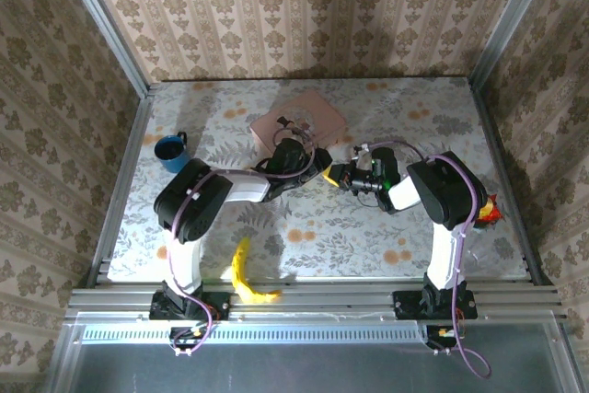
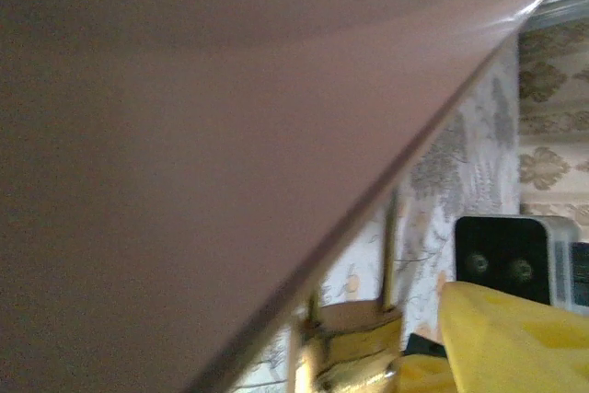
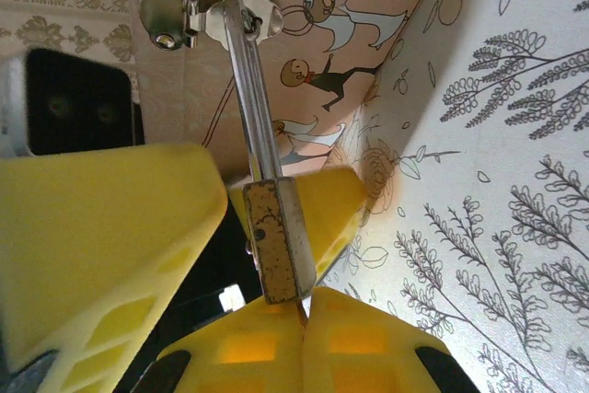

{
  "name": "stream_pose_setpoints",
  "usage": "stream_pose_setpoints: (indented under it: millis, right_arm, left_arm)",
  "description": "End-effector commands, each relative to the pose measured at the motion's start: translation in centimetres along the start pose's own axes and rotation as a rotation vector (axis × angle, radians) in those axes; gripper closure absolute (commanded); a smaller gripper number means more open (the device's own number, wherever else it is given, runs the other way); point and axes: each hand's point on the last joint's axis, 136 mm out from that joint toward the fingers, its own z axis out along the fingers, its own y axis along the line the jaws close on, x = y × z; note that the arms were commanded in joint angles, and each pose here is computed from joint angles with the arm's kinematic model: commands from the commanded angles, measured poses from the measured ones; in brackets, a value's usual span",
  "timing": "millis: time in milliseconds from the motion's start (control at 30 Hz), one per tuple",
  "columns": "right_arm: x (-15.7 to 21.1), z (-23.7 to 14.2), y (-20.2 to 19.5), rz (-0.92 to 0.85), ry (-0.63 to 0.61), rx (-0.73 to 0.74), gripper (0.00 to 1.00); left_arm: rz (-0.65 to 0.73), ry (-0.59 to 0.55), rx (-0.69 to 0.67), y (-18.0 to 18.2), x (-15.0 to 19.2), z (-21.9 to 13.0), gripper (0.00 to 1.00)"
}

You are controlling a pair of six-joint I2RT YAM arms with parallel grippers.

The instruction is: Unlock the padlock with the key

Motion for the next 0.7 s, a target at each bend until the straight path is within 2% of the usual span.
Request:
stream_pose_setpoints:
  millis: [0, 67, 267, 467, 567, 667]
  right_arm:
    - [-1.2, 0.2, 4.1, -0.121, -0.007, -0.093, 1.00]
    - [-1.2, 0.3, 4.2, -0.122, -0.008, -0.095, 1.00]
    - [-1.4, 0.4, 4.3, -0.120, -0.010, -0.098, 1.00]
    - [-1.5, 0.3, 4.2, -0.115, -0.016, -0.086, 1.00]
    - [-1.6, 0.3, 4.0, -0.120, -0.020, -0.065, 0.95]
    - [-1.4, -0.1, 3.7, -0.132, -0.016, -0.025, 0.85]
  left_arm:
    - [-0.001, -0.054, 0.074, -2.1, -1.5, 0.4, 0.31]
    - [-0.004, -0.057, 0.076, -2.1, -1.6, 0.5, 0.33]
    - [-0.027, -0.043, 0.085, -1.4, -1.0, 1.0, 0.51]
    - [-0.038, -0.038, 0.090, -1.0, -0.7, 1.0, 0.86]
    - [-0.037, -0.043, 0.084, -0.8, -0.8, 0.7, 0.98]
    - [-0.039, -0.047, 0.087, -0.9, -0.9, 0.5, 1.00]
